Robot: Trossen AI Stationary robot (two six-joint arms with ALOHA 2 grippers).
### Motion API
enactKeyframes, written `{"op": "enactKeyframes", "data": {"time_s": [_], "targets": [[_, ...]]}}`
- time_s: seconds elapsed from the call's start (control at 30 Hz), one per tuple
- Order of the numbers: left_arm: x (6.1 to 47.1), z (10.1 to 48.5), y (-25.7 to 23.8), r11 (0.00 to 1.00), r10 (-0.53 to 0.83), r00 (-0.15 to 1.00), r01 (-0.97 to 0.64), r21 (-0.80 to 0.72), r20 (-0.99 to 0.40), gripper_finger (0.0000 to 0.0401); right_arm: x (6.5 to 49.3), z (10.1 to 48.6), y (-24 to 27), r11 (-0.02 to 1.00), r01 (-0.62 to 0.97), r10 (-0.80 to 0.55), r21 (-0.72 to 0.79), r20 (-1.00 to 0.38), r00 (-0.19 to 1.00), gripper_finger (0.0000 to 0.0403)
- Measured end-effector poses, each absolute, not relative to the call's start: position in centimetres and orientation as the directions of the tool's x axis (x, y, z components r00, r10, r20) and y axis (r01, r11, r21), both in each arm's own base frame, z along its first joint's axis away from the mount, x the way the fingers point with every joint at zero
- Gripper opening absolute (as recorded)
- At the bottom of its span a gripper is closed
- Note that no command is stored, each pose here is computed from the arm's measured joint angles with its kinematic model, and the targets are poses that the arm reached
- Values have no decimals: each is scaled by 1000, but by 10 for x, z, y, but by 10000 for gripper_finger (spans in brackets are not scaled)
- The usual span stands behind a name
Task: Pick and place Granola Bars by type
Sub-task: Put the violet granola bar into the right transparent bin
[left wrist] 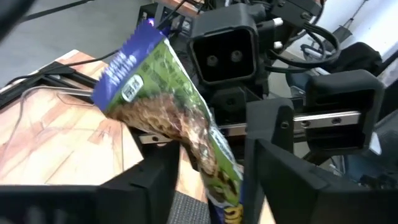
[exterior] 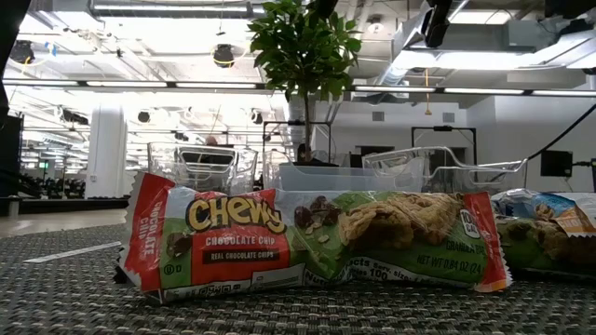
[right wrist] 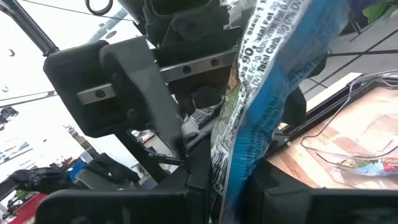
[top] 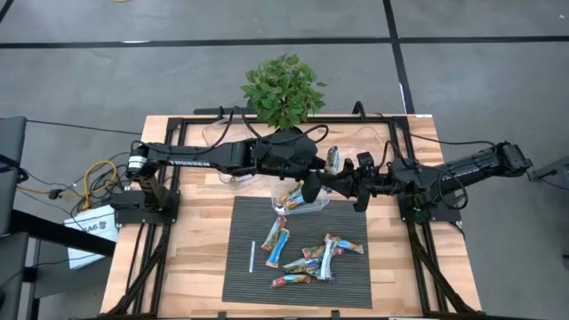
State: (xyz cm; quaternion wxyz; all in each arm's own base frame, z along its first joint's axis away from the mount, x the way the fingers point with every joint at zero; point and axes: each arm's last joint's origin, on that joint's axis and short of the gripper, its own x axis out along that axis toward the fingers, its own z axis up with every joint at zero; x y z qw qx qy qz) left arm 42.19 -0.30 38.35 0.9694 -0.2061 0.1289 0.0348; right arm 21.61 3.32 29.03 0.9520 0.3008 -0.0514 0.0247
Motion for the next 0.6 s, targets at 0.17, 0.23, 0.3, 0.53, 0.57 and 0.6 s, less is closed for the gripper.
{"op": "enactKeyframes", "data": {"time_s": [0.17,0.23,0.3,0.53,0.57,0.6], "targets": [[422,383,-3,912,20,964,-126,-389,-264,263,216,290,33,818,-78,16,570,112,994,38],[422,383,-2,912,36,964,-140,-385,-264,274,216,290,33,818,-75,16,570,109,994,39],[420,384,-2,912,60,961,-163,-377,-270,278,216,289,33,819,-70,16,569,99,995,38],[401,391,1,912,135,926,-255,-322,-352,275,216,283,32,826,-28,12,563,32,999,36],[398,393,1,911,137,924,-259,-320,-358,275,216,282,31,827,-20,8,562,24,1000,38],[395,396,1,911,137,923,-260,-319,-361,275,216,282,30,827,-9,1,561,15,1000,39]]}}
